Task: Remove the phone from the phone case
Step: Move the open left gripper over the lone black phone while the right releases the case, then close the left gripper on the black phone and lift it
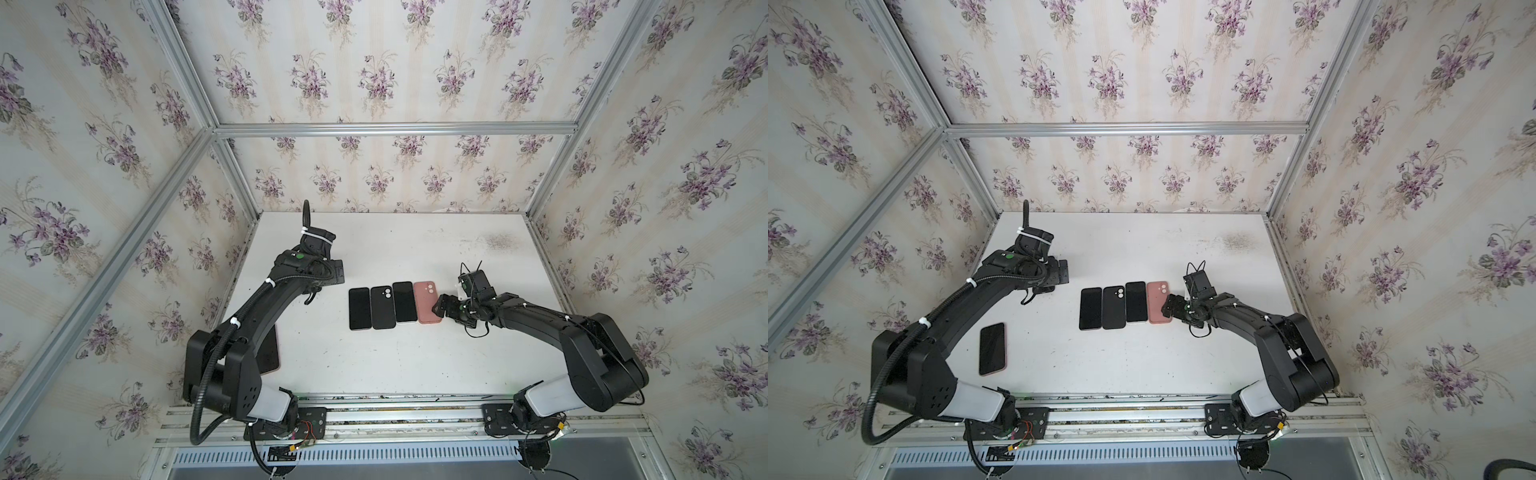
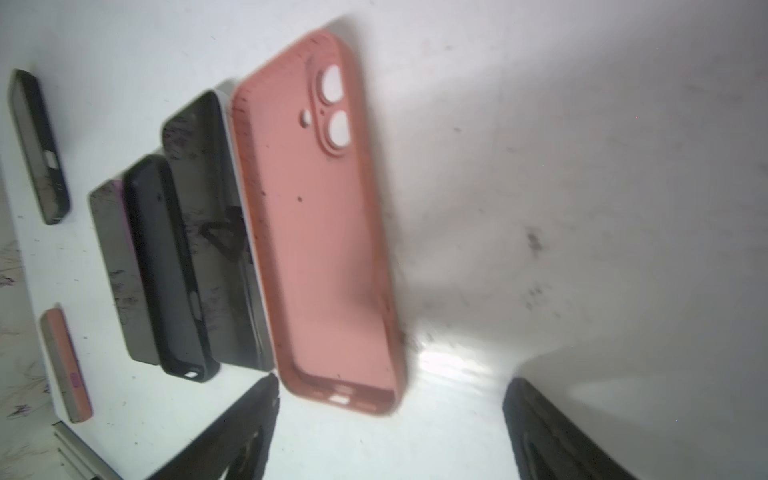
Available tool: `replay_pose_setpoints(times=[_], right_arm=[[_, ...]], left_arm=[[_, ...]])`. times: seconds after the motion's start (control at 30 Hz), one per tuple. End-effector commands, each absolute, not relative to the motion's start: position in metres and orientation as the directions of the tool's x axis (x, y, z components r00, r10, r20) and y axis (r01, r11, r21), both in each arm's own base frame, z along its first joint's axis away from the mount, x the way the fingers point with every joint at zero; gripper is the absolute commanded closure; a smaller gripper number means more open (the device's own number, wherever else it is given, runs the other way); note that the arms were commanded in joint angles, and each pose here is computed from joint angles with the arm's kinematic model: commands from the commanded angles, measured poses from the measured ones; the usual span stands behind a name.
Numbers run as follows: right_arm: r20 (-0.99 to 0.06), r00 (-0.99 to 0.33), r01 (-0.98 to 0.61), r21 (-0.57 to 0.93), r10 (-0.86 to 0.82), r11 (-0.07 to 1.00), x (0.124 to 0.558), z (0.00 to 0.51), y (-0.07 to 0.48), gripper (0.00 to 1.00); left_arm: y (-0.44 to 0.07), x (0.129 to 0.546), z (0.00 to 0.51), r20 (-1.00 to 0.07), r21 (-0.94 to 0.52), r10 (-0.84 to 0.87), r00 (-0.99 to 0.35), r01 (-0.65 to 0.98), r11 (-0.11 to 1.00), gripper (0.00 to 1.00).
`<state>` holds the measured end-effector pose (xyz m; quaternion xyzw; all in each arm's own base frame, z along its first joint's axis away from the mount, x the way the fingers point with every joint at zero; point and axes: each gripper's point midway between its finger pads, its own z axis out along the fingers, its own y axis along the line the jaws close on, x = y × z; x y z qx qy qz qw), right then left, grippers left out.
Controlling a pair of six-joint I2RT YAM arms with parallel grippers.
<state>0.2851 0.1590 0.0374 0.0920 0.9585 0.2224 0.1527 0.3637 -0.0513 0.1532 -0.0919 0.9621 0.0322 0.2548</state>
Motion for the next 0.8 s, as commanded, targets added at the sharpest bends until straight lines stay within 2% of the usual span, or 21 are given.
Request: replay_pose_setpoints(times=[0.0, 0.43, 0.77], right_arm=[[-0.227, -0.954, 0.092, 0.402, 0.197, 0.911, 0.269, 0.047, 0.15, 0.01], [-0.348, -0.916, 0.004, 0.496, 0.202, 0.869, 0.273, 0.134, 0.163, 0.01], [-0.372, -0.905, -0.048, 0.573, 0.208, 0.818, 0.289, 0.159, 0.204, 0.01]], left_arm=[[-0.038, 0.367, 0.142, -0.44, 0.034, -0.171, -0.881, -0.207, 0.978, 0.0], [0.0, 0.408, 0.09, -0.281, 0.004, -0.219, -0.934, -0.23, 0.973, 0.0], [0.012, 0.434, 0.054, -0.19, 0.002, -0.212, -0.959, -0.217, 0.976, 0.0]])
